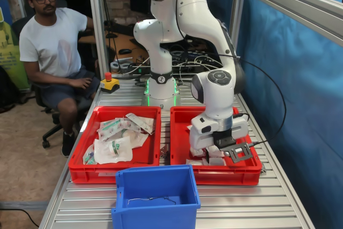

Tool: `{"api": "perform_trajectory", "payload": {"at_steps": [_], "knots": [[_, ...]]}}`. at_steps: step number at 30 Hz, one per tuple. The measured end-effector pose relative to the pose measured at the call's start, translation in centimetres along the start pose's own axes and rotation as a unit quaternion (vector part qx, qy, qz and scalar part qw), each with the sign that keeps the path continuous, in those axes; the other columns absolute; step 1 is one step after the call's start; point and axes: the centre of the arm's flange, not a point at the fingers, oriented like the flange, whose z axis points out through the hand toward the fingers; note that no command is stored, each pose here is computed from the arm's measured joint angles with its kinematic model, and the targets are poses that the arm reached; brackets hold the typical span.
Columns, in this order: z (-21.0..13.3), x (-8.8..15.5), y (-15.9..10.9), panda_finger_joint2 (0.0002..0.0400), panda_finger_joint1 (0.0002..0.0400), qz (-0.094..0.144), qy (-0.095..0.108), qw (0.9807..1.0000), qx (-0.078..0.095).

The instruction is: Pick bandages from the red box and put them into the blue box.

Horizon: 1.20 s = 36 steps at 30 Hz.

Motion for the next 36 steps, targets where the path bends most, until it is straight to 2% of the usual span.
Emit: {"api": "perform_trajectory", "payload": {"at_steps": [14,30,31,34,35,36], "knots": [[1.7,1.4,0.2,0.04,0.04,0.009,-0.002,1.0,-0.005],[1.7,1.4,-0.5,0.04,0.04,0.004,0.001,1.0,-0.003],[1.6,1.3,-0.6,0.0364,0.0364,0.004,0.002,1.0,-0.003],[1.6,1.2,-0.7,0.0364,0.0364,0.002,0.002,1.0,-0.002],[1.6,1.2,-0.8,0.0314,0.0314,0.002,0.002,1.0,-0.002],[1.6,1.2,-0.8,0.0314,0.0314,0.001,0.002,1.0,-0.002]]}}
